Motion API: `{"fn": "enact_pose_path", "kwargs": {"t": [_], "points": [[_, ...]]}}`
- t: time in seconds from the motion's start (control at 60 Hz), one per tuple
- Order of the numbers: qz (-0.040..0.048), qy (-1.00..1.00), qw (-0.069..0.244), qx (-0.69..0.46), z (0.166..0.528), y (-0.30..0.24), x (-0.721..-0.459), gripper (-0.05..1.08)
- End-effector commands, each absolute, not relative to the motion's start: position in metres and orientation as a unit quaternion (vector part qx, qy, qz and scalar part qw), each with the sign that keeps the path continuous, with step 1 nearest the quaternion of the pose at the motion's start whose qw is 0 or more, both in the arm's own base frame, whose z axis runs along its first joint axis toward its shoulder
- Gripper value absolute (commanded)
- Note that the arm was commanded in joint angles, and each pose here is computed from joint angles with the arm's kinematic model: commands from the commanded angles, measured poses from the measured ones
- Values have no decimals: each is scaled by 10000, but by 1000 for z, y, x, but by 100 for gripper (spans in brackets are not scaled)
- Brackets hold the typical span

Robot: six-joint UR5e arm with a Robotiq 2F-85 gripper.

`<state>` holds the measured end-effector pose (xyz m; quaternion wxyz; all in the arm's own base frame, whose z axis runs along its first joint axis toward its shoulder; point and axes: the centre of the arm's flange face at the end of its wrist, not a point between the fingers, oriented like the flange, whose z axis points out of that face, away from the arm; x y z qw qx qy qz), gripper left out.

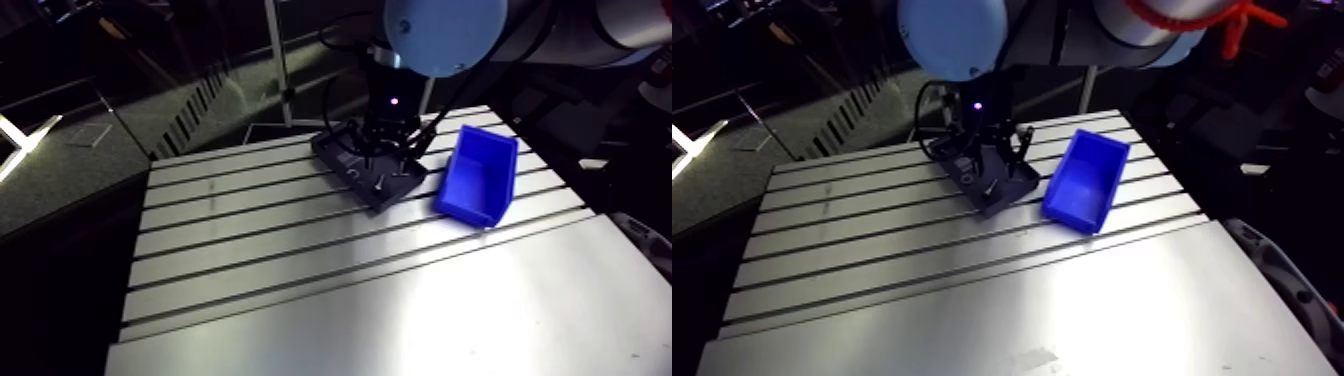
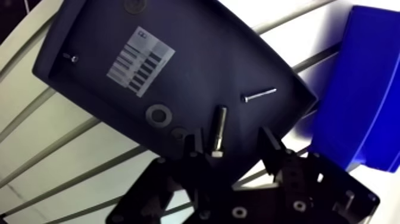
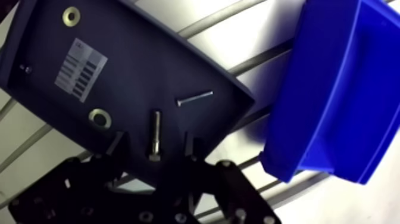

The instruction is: Pick up the M10 bolt from the tray and put it into the blue bin.

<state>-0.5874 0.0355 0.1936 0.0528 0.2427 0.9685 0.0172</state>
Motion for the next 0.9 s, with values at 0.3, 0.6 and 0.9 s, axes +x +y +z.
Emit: {"fn": "enact_pose_path", "kwargs": {"t": [0.3, 0.6, 0.9], "points": [[167, 9684, 585, 2419, 182, 34, -584, 50], [166, 9684, 615, 2411, 179, 33, -583, 52], [174, 9694, 563, 2384, 172, 34, -584, 54]]}}
